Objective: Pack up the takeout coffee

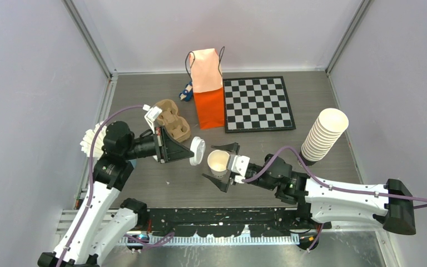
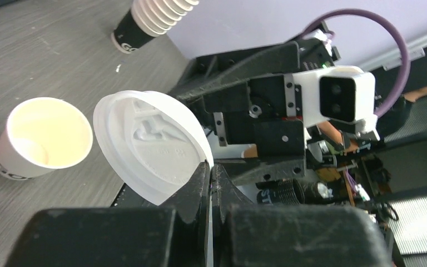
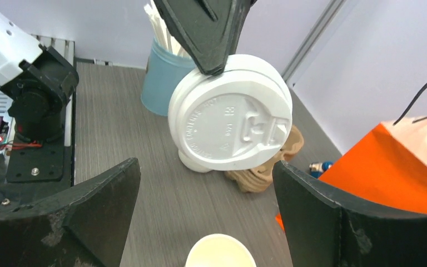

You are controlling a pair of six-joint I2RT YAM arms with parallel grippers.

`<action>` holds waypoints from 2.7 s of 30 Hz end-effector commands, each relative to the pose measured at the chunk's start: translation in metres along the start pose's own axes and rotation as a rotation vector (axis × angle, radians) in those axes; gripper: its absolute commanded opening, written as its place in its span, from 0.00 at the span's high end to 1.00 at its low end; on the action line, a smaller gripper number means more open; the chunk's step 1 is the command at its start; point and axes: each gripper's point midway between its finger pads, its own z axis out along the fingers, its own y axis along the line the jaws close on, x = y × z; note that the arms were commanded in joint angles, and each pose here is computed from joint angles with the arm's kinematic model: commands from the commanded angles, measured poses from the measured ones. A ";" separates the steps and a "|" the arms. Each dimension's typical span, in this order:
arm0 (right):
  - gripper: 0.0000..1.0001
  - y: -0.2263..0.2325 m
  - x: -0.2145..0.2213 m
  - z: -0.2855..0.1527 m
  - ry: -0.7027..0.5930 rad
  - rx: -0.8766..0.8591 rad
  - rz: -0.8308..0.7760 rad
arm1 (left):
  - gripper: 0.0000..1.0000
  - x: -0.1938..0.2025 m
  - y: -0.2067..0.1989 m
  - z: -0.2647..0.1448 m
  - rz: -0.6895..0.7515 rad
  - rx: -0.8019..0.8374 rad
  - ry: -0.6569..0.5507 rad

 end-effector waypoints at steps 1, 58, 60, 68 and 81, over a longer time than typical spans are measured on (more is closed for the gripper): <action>0.07 -0.007 -0.041 0.003 -0.174 0.017 -0.069 | 1.00 0.005 -0.037 -0.009 0.084 0.147 0.024; 0.28 -0.003 -0.021 0.006 -0.170 0.045 0.000 | 0.74 0.008 -0.021 -0.004 0.041 0.117 0.024; 0.28 -0.010 -0.015 0.003 -0.144 0.093 0.062 | 0.50 0.005 -0.015 -0.004 0.048 0.069 0.009; 0.28 -0.045 0.026 -0.024 0.246 0.405 0.457 | 0.00 -0.009 0.040 -0.008 0.066 -0.255 -0.065; 0.27 -0.045 0.054 -0.068 0.751 0.618 0.600 | 0.00 0.000 0.124 -0.024 -0.005 -0.608 -0.079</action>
